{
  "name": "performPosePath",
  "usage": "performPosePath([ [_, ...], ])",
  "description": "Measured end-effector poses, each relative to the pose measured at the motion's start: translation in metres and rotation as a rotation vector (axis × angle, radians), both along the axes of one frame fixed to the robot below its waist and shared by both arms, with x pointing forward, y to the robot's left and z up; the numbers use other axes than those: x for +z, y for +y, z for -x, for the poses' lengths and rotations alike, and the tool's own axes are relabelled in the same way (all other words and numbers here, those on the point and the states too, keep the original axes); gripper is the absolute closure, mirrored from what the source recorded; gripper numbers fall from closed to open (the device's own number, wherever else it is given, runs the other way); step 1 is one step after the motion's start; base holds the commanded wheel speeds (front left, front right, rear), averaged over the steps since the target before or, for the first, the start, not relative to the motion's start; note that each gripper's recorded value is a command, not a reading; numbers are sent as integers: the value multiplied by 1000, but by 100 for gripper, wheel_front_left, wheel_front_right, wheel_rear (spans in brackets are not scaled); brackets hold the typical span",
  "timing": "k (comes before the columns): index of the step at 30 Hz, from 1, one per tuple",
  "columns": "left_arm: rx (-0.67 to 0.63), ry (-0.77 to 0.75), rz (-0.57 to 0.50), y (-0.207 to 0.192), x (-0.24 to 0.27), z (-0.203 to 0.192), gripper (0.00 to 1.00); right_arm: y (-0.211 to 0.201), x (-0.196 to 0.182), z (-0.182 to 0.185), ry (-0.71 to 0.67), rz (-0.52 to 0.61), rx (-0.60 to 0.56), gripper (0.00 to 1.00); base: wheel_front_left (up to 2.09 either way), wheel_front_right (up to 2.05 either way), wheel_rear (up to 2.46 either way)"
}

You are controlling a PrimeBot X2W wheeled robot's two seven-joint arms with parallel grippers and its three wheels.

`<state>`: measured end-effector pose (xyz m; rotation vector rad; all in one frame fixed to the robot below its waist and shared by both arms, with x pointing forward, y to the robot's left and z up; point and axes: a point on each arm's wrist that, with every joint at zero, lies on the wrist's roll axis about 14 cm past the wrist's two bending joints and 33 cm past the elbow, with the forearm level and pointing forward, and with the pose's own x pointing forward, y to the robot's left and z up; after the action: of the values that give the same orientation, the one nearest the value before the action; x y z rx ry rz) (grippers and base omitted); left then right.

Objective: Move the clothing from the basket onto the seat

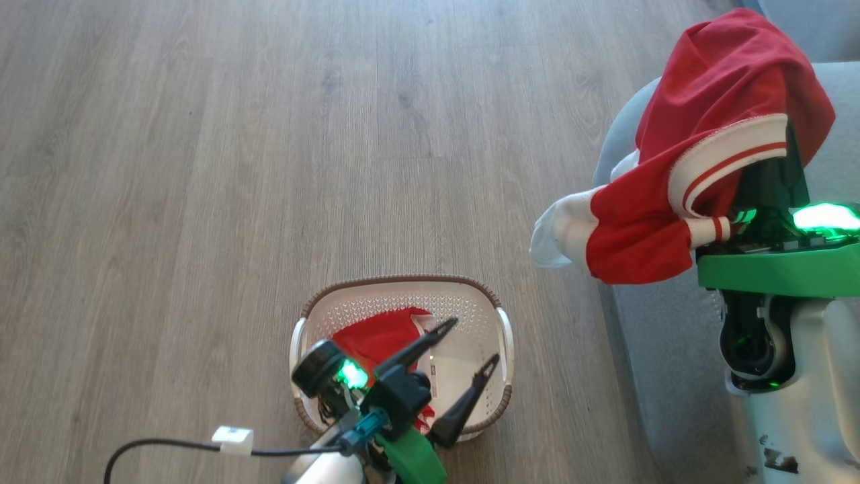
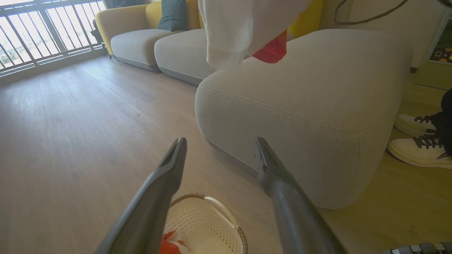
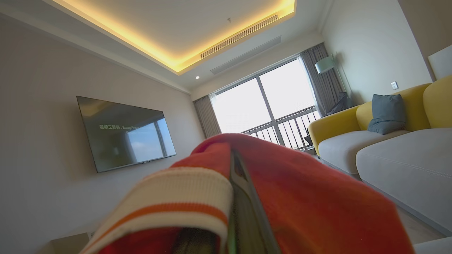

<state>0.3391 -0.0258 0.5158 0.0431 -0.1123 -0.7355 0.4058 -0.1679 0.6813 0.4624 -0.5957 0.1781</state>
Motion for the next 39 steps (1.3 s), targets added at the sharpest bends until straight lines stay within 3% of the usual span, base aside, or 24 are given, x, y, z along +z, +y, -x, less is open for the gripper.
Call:
performPosePath([
  [28, 1, 70, 6, 1, -18, 8, 0, -12, -5, 6, 13, 15, -43, 100, 0, 0, 0],
  [39, -83, 81, -1, -21, -23, 11, 0, -41, -4, 16, 8, 31, -133, 100, 0, 0, 0],
])
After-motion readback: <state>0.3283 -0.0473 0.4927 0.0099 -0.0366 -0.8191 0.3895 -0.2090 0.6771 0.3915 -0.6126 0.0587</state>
